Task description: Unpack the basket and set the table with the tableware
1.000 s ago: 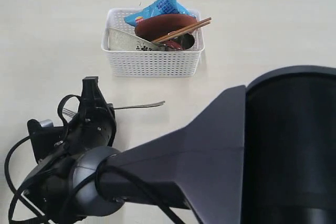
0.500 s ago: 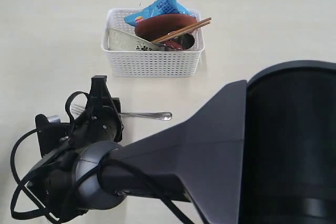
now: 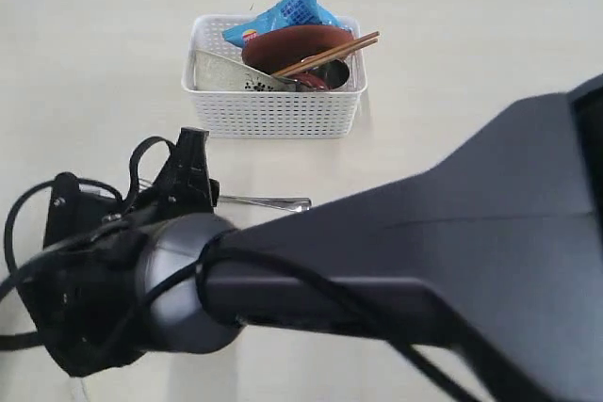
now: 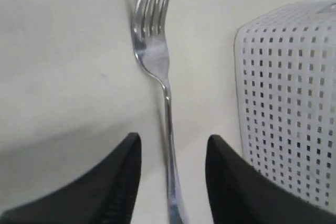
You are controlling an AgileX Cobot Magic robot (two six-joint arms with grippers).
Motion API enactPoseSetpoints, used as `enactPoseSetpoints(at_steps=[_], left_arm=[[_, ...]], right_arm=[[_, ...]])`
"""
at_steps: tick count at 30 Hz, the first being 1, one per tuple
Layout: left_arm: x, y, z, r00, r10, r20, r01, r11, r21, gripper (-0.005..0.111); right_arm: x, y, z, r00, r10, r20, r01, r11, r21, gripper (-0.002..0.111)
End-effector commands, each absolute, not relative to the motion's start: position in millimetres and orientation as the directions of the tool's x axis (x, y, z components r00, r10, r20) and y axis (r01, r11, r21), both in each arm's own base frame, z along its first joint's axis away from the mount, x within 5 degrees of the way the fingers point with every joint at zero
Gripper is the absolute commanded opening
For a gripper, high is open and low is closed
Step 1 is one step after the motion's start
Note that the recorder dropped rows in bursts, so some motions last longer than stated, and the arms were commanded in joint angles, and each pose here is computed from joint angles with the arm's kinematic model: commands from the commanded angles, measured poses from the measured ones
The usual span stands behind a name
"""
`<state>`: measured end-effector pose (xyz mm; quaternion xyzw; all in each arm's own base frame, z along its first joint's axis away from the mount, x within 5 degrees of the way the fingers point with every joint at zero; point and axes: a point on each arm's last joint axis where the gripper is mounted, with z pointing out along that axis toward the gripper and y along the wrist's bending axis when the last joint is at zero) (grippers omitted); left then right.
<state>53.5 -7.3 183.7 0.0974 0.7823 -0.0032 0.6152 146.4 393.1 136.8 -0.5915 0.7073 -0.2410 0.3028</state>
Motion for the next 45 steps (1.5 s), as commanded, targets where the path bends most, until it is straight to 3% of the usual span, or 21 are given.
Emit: enactPoseSetpoints(at_steps=[1, 7, 10, 12, 16, 17, 21, 26, 31, 42, 44, 45], left_arm=[[53, -7, 184, -0.211, 0.150, -0.966, 0.159, 0.980, 0.118, 0.000], [53, -7, 184, -0.211, 0.150, -0.966, 0.159, 0.980, 0.118, 0.000], [53, -7, 184, -0.211, 0.150, -0.966, 0.159, 0.980, 0.118, 0.000], [53, -7, 184, -0.211, 0.150, -0.966, 0.159, 0.980, 0.118, 0.000], [53, -7, 184, -0.211, 0.150, -0.966, 0.159, 0.980, 0.118, 0.000], [53, -7, 184, -0.211, 0.150, -0.966, 0.159, 0.980, 0.118, 0.000], [53, -7, 184, -0.211, 0.150, -0.966, 0.159, 0.980, 0.118, 0.000], [53, -7, 184, -0.211, 0.150, -0.966, 0.159, 0.980, 0.118, 0.000], [53, -7, 184, -0.211, 0.150, -0.966, 0.159, 0.980, 0.118, 0.000], [53, -7, 184, -0.211, 0.150, -0.966, 0.159, 0.980, 0.118, 0.000], [53, -7, 184, -0.211, 0.150, -0.966, 0.159, 0.980, 0.118, 0.000], [53, -7, 184, -0.211, 0.150, -0.966, 0.159, 0.980, 0.118, 0.000]], right_arm=[[158, 387, 172, -0.250, -0.920, -0.302, -0.796, 0.372, -0.477, 0.026], [198, 370, 198, -0.457, -0.839, -0.295, -0.881, 0.473, 0.017, 0.021], [217, 361, 201, -0.489, -0.831, -0.264, -0.872, 0.473, 0.127, 0.022], [227, 355, 199, -0.493, -0.831, -0.255, -0.870, 0.478, 0.125, 0.026], [235, 350, 194, -0.443, -0.863, -0.243, -0.896, 0.437, 0.078, 0.053], [235, 350, 191, -0.433, -0.870, -0.237, -0.901, 0.429, 0.074, 0.055], [241, 357, 168, -0.419, -0.890, -0.181, -0.908, 0.414, 0.064, 0.054], [261, 375, 166, -0.347, -0.918, -0.190, -0.934, 0.357, -0.017, 0.054], [258, 378, 142, -0.175, -0.979, -0.103, -0.983, 0.179, -0.036, 0.054], [264, 381, 133, -0.138, -0.983, -0.125, -0.985, 0.149, -0.087, 0.054], [264, 382, 131, -0.138, -0.983, -0.125, -0.985, 0.149, -0.087, 0.050], [264, 382, 131, -0.137, -0.982, -0.127, -0.985, 0.149, -0.088, 0.042]])
